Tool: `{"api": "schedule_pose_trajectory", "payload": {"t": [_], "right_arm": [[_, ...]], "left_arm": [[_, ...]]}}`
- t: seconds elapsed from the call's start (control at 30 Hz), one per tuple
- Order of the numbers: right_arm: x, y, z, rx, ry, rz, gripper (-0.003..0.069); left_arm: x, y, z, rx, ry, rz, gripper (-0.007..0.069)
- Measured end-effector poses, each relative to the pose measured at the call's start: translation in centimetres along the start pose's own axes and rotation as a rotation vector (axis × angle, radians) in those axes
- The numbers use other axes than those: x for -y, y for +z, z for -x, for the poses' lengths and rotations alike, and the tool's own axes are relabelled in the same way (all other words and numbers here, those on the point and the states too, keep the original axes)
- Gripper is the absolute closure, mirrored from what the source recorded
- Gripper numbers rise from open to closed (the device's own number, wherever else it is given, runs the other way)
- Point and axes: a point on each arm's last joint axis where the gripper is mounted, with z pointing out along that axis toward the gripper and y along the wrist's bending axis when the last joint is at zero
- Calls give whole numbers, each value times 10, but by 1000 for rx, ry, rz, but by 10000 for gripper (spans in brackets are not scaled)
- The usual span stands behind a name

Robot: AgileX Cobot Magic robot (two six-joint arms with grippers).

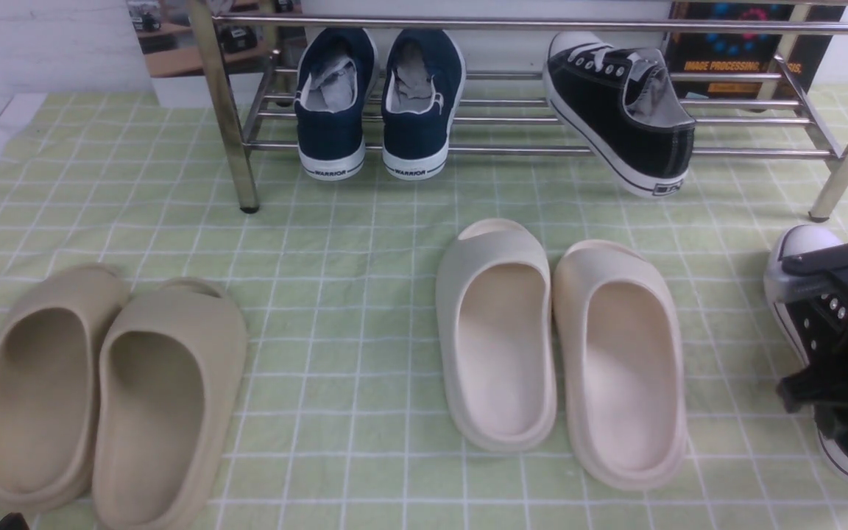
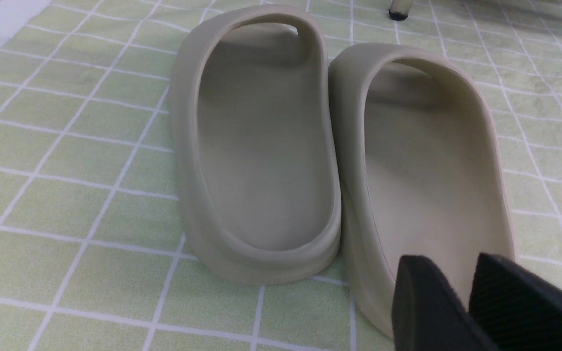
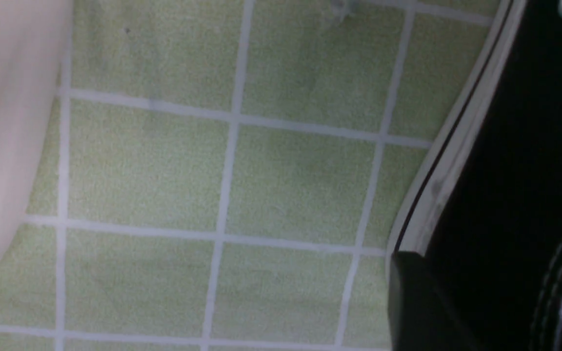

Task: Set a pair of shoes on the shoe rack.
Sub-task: Use the right arm to grab the shoe closest to it, then use the right arm to put a shoe into the shoe rack

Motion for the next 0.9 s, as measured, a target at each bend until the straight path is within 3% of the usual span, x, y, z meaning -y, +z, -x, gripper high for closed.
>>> {"api": "schedule_pose_trajectory", "payload": {"t": [0.03, 0.13, 0.17, 0.53, 0.9], "right_arm": [[0, 0, 0, 0, -1, -1, 432], [1, -6, 1, 5, -2, -6, 613], [2, -11, 0, 2, 0, -8, 631], [6, -106, 25, 176, -51, 27, 637], [5, -104, 93, 221, -145, -2, 637]], "left_arm": [[0, 0, 0, 0, 0, 0, 456], [0, 0, 0, 0, 0, 0, 452], [0, 0, 0, 0, 0, 0, 452], [0, 0, 0, 0, 0, 0, 449], [0, 0, 0, 0, 0, 0, 439]]}}
